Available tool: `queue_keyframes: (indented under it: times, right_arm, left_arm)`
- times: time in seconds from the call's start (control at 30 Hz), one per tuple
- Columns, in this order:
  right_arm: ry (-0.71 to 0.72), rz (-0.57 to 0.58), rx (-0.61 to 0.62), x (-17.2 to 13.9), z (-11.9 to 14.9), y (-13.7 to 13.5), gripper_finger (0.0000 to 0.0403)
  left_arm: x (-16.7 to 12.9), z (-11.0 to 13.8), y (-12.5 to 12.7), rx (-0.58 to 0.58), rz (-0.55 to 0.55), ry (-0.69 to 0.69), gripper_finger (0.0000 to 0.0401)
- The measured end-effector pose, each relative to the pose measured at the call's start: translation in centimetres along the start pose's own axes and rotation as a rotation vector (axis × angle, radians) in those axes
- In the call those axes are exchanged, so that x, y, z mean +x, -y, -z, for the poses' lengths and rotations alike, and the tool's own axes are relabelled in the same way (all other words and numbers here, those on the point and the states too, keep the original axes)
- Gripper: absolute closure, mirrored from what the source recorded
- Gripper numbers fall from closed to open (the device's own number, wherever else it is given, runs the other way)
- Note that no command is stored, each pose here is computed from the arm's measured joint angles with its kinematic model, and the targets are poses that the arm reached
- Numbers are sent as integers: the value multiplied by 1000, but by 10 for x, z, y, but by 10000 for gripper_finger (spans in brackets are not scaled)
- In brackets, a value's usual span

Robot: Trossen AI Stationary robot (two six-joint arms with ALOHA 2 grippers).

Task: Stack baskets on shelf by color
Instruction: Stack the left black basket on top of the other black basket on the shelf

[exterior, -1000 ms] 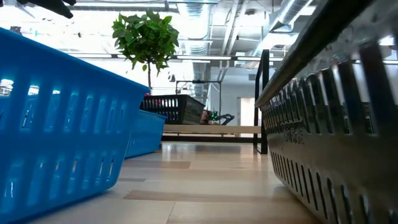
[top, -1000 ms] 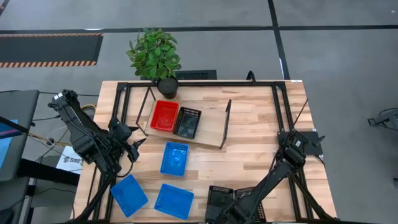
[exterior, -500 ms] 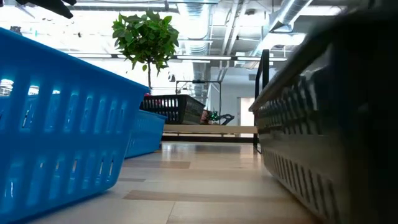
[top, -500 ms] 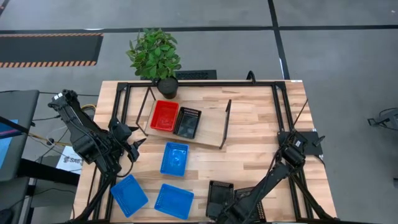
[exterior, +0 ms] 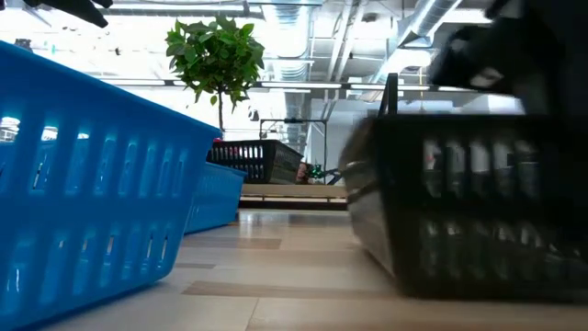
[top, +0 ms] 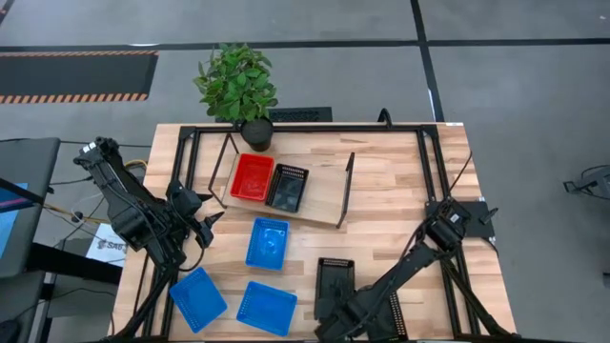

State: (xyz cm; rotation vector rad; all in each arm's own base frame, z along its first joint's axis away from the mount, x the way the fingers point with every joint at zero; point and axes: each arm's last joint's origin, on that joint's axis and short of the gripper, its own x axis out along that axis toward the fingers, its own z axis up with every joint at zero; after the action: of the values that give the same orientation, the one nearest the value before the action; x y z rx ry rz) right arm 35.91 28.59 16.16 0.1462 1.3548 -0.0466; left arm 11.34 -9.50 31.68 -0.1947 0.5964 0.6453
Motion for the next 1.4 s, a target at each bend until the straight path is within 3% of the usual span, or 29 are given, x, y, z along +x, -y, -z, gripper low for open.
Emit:
queue_keyframes:
  times: [0.1, 0.27, 0.43, 0.57, 0.7, 0.93, 1.1, 1.4]
  right_arm:
    - [15, 11, -47, -12, -6, 4, 389]
    - [71, -17, -94, -59, -21, 15, 396]
    - [256, 18, -111, -112, -39, 36, 393]
    - [443, 175, -122, -150, -54, 64, 397]
    - [542, 340, -72, -166, -78, 105, 387]
    - [621, 400, 43, -158, -136, 190, 397]
    - [570, 364, 113, -138, -154, 232, 385]
    - [421, 282, 74, -89, -161, 235, 396]
  left_arm:
    - [0, 0, 0, 4, 0, -1, 136]
    - [0, 0, 0, 17, 0, -3, 136]
    - [0, 0, 0, 24, -1, 10, 136]
    - [0, -1, 0, 28, -6, 34, 136]
    - [0, -1, 0, 28, -7, 53, 136]
    - [0, -1, 0, 28, -7, 53, 136]
    - [0, -1, 0, 24, -5, 48, 136]
    - [0, -1, 0, 20, -5, 44, 136]
